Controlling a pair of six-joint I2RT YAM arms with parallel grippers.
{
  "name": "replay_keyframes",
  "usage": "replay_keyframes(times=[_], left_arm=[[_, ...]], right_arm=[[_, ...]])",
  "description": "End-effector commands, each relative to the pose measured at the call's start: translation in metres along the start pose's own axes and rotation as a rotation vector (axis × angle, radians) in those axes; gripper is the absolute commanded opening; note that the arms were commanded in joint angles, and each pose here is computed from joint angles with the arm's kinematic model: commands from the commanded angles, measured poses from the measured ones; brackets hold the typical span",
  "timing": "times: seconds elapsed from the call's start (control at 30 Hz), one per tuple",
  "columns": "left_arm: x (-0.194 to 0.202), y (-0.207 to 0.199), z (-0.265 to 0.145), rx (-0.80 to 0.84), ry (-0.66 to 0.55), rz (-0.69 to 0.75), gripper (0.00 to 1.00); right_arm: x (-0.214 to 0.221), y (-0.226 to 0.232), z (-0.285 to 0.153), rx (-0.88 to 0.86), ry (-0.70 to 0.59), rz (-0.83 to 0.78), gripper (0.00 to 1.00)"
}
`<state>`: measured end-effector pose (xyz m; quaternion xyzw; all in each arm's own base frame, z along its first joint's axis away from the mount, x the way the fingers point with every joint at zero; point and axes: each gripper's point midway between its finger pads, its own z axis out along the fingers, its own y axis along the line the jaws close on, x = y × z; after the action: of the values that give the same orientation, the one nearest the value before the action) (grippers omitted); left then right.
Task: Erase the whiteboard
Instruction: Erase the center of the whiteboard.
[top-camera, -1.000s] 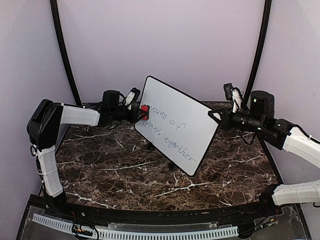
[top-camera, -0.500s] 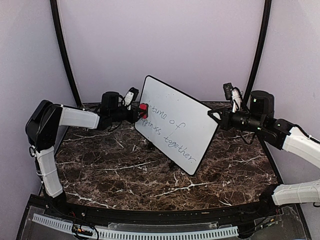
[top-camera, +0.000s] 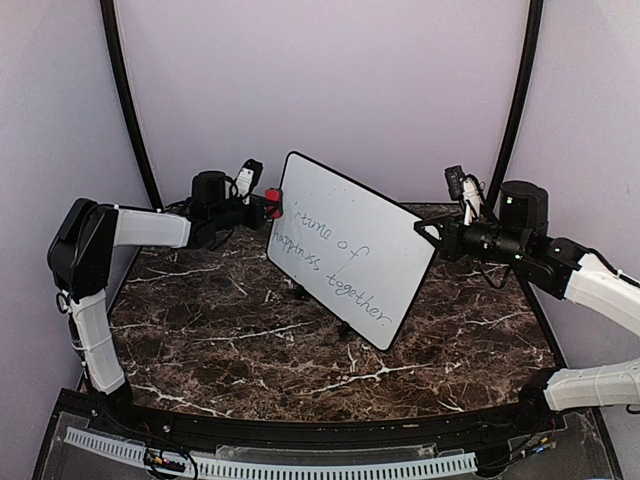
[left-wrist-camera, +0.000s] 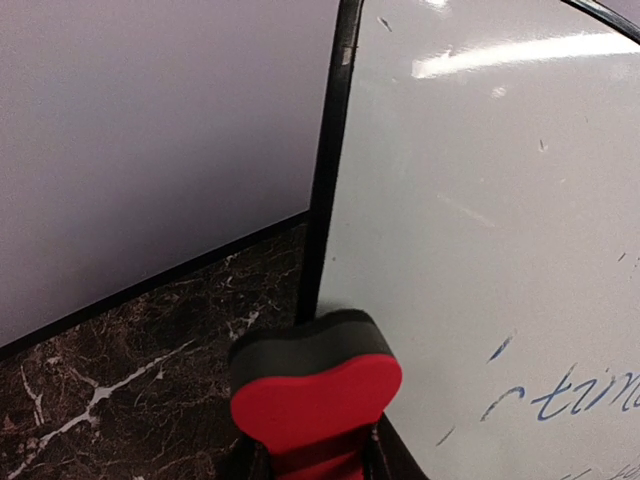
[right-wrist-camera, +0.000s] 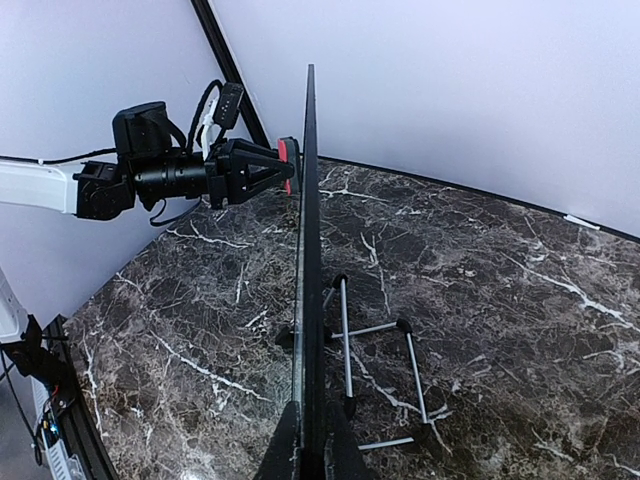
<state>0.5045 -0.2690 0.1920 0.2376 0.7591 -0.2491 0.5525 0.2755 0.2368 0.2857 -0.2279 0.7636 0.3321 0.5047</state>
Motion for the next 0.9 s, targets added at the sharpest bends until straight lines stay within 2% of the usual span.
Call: replay_keyframes(times=[0.0, 0.23, 0.4, 0.73, 0.87], left_arm=[[-0.02, -0.041, -0.005, 0.093, -0.045, 0.051, 0.22], [-0.004, -0.073, 0.003, 0.15, -0.009, 0.072, 0.22], [-0.002, -0.078, 0.004, 0.147, -0.01, 0.089, 0.22], [-0.007, 0.003, -0.006, -0.076, -0.013, 0.06, 0.22], [-0.005, 0.006, -0.004, -0.068, 0.01, 0.069, 0.22]], right_arm=[[0.027, 0.012, 0.004, -0.075, 0.091, -0.067, 0.0], [0.026, 0.013, 0.004, -0.076, 0.088, -0.068, 0.0], [0.026, 0.012, 0.003, -0.074, 0.087, -0.068, 0.0], [0.027, 0.012, 0.001, -0.068, 0.085, -0.068, 0.0], [0.027, 0.012, 0.003, -0.072, 0.086, -0.067, 0.0]])
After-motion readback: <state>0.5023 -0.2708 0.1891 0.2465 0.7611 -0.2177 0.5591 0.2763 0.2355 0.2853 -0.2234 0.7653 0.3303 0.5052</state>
